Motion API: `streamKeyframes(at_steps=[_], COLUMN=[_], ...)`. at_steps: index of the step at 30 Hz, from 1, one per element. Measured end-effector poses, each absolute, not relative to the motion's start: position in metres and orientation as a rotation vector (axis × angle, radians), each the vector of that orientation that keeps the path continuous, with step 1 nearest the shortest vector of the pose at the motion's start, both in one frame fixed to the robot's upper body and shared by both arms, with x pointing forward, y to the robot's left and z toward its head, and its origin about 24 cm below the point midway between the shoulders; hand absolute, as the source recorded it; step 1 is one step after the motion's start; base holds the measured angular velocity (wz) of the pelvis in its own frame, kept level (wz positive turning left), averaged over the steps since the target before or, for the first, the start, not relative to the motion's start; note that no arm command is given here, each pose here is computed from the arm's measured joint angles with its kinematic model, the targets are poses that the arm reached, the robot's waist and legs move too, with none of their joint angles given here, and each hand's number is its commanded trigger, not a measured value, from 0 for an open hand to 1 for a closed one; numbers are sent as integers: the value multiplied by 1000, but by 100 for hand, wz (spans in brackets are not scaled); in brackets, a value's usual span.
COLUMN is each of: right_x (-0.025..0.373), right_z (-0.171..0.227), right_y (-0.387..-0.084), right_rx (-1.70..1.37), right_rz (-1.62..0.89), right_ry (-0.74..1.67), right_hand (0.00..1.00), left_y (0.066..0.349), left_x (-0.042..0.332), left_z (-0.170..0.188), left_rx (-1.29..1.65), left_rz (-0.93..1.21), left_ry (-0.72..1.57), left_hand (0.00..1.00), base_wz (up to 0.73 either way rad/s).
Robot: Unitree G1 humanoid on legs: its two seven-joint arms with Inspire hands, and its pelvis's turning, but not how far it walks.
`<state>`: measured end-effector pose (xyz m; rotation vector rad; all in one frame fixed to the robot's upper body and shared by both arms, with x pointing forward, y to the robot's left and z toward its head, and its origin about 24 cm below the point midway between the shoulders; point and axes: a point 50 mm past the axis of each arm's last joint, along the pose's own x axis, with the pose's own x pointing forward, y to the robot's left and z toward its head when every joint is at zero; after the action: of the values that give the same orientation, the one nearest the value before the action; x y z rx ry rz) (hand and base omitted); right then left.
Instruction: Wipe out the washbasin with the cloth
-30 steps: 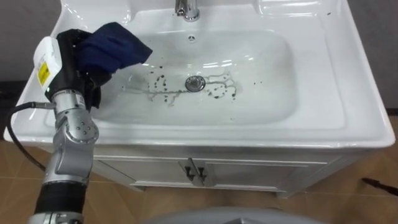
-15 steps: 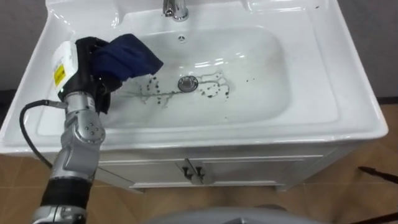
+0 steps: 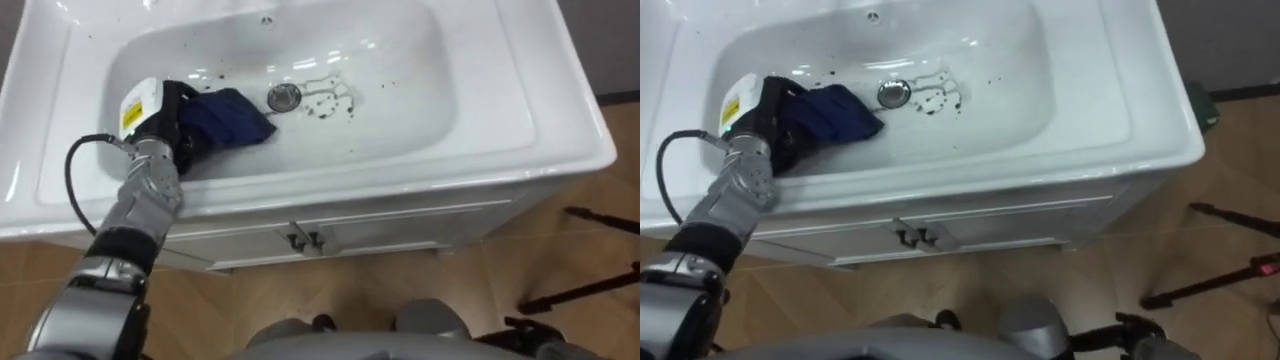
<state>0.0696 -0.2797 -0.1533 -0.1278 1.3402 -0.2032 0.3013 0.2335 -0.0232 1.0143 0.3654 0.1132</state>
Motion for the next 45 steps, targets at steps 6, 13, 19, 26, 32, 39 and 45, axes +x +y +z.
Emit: streamKeyframes(at_steps=[6, 13, 19, 26, 32, 39, 45], right_x=[86, 124, 141, 140, 144, 153, 157], right_z=[-152, -141, -135, -134, -132, -127, -124], right_y=[-276, -272, -268, -269, -266, -261, -258], right_rx=[-135, -205, -233, -229, -217, -233, -262], right_rz=[-244, -250, -251, -296, -308, -300, -271], right_ry=[1289, 1144, 1062, 1056, 1029, 976, 946], right_hand=[0, 0, 0, 0, 0, 0, 0], left_y=[237, 244, 257, 263, 261, 256, 236], left_x=[310, 324, 326, 329, 333, 336, 344], left_z=[-17, -3, 5, 10, 13, 16, 19], left_rx=[1039, 1073, 1126, 1205, 1177, 1068, 857], left_rz=[170, 240, 265, 268, 290, 300, 266], left_ry=[336, 310, 299, 310, 331, 326, 307], left_hand=[100, 100, 100, 100, 100, 100, 100], base_wz=[-21, -11, -2, 6, 4, -5, 7])
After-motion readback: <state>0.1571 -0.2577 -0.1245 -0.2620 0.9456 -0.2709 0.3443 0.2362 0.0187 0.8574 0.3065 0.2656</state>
